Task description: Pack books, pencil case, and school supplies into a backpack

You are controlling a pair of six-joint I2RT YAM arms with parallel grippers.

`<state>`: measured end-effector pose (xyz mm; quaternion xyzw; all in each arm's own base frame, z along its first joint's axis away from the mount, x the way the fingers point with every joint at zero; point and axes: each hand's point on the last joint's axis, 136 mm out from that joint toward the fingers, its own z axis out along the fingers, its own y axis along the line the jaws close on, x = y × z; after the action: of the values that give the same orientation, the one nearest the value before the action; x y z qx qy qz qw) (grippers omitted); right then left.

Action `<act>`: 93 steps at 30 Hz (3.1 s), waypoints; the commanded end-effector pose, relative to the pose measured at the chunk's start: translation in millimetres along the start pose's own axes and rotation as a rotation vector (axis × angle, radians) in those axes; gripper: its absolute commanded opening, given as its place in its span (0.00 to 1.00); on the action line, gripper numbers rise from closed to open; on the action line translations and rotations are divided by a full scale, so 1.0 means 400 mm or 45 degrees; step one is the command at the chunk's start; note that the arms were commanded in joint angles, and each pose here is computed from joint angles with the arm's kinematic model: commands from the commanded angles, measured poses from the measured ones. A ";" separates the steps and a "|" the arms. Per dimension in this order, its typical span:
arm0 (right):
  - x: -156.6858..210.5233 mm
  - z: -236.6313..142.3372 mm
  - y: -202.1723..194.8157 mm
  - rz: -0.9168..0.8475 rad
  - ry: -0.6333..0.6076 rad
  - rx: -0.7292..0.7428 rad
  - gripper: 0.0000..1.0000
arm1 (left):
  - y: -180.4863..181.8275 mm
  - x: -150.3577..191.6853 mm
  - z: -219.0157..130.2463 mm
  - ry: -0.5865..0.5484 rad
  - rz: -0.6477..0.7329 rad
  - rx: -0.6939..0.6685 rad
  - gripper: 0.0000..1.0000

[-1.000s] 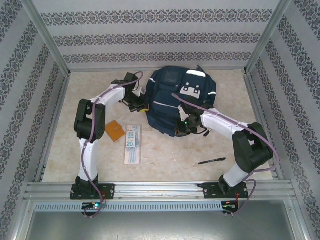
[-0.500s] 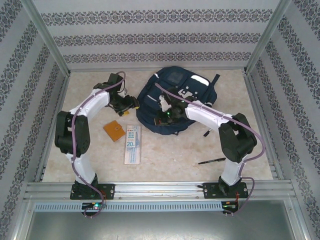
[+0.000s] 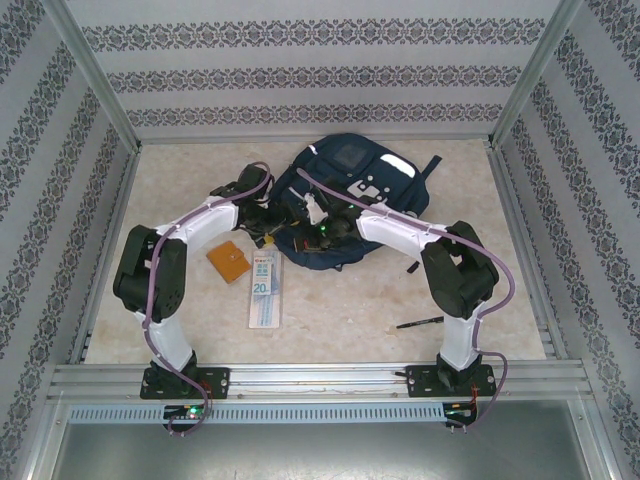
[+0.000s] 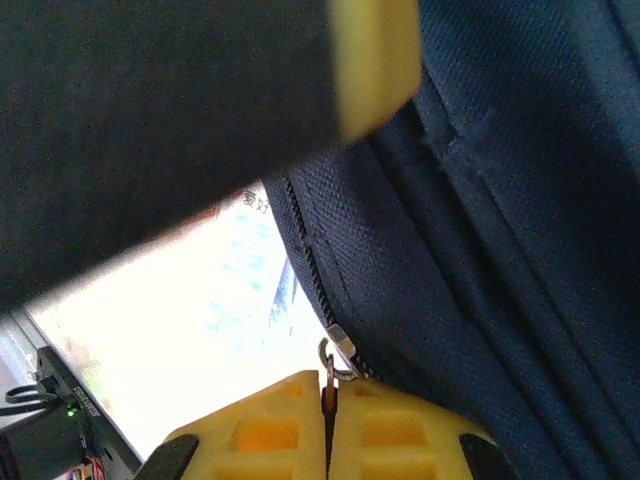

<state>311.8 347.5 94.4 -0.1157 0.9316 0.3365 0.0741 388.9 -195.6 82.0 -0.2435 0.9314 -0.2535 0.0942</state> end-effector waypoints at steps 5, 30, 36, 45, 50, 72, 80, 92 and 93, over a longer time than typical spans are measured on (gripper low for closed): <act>0.048 -0.014 -0.004 0.012 0.044 -0.004 0.00 | -0.008 -0.055 0.075 -0.075 0.082 -0.071 0.39; 0.174 -0.327 -0.589 0.393 0.072 0.853 0.00 | -0.079 -0.194 0.043 -0.013 0.437 -0.081 0.00; 0.121 -0.388 -0.703 0.527 -0.040 0.995 0.00 | -0.080 -0.187 0.046 0.019 0.553 -0.053 0.00; 0.075 -0.427 -0.760 0.495 -0.091 1.166 0.01 | -0.074 -0.179 0.043 0.060 0.646 -0.054 0.00; 0.060 -0.415 -0.711 0.462 -0.118 1.010 0.18 | -0.109 -0.137 0.030 0.105 0.589 0.041 0.14; -0.007 -0.612 -0.517 0.379 -0.516 0.623 0.55 | -0.335 0.073 -0.101 -0.008 1.562 0.162 0.63; -0.068 -0.618 -0.483 0.381 -0.556 0.392 0.58 | -0.332 0.012 0.074 -0.024 1.847 -0.174 0.70; -0.015 -0.598 -0.520 0.385 -0.518 0.454 0.62 | -0.362 0.185 0.167 0.147 2.014 0.001 0.82; -0.015 -0.597 -0.521 0.385 -0.518 0.452 0.62 | -0.366 0.198 0.170 0.151 2.030 0.008 0.83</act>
<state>360.4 42.5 149.3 0.1139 0.9495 0.1944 0.2184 422.5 -356.2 92.2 0.4773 0.8465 -0.1048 0.2113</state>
